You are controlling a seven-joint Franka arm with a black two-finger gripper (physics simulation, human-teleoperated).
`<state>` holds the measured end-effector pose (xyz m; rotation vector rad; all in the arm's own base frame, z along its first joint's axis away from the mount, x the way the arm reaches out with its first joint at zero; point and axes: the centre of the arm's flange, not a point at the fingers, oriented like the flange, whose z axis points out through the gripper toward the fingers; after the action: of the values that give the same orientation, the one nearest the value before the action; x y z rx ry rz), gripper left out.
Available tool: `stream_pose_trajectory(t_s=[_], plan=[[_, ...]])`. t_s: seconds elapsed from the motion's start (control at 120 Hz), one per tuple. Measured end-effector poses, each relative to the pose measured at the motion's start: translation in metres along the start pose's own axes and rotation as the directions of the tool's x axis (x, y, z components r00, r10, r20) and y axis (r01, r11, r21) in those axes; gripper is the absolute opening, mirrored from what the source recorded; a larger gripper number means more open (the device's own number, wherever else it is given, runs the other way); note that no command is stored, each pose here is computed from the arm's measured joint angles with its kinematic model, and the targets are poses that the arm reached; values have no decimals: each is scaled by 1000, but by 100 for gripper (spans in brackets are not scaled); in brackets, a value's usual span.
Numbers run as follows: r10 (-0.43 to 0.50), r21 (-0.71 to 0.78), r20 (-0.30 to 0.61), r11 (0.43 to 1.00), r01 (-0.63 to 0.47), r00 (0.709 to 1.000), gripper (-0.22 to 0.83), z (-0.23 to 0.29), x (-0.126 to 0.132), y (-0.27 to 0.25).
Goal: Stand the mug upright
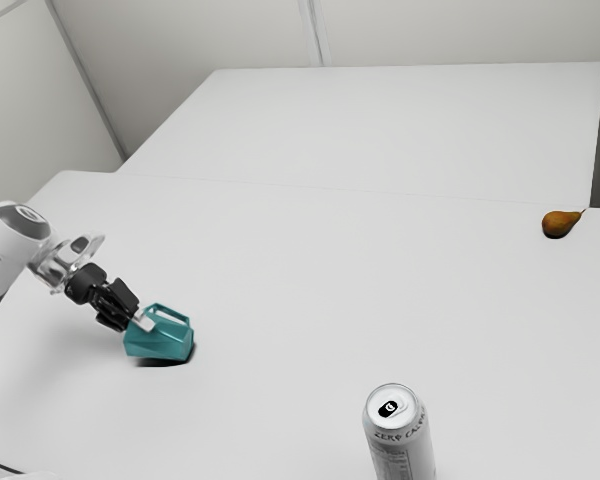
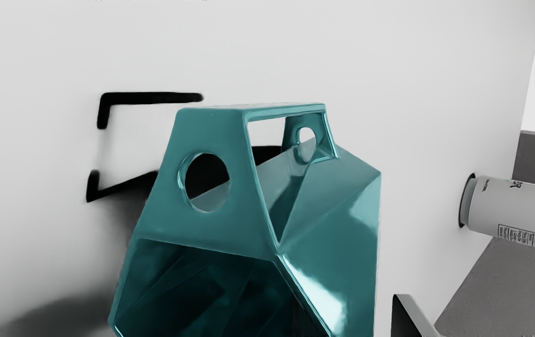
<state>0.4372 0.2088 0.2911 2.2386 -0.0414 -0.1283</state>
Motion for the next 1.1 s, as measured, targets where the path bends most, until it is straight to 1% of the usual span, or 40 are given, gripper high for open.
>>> stream_pose_trajectory(t_s=[0.083,0.225,0.433,0.617,0.7,0.767,0.833,0.983,1.1], plan=[[11,1,0,1000,-11,1000,-2,-1,1,2],[27,6,1,1000,-27,1000,-10,-1,2,5],[55,26,-5,998,-55,998,-14,-5,4,13],[137,93,17,986,-138,990,-16,-2,20,54],[181,162,61,969,-189,982,-16,6,31,79],[214,223,95,947,-230,972,-16,15,41,97],[243,305,139,912,-275,960,-16,24,50,115],[282,476,240,800,-366,929,-17,47,70,153],[295,564,311,708,-426,903,-17,71,86,181]])
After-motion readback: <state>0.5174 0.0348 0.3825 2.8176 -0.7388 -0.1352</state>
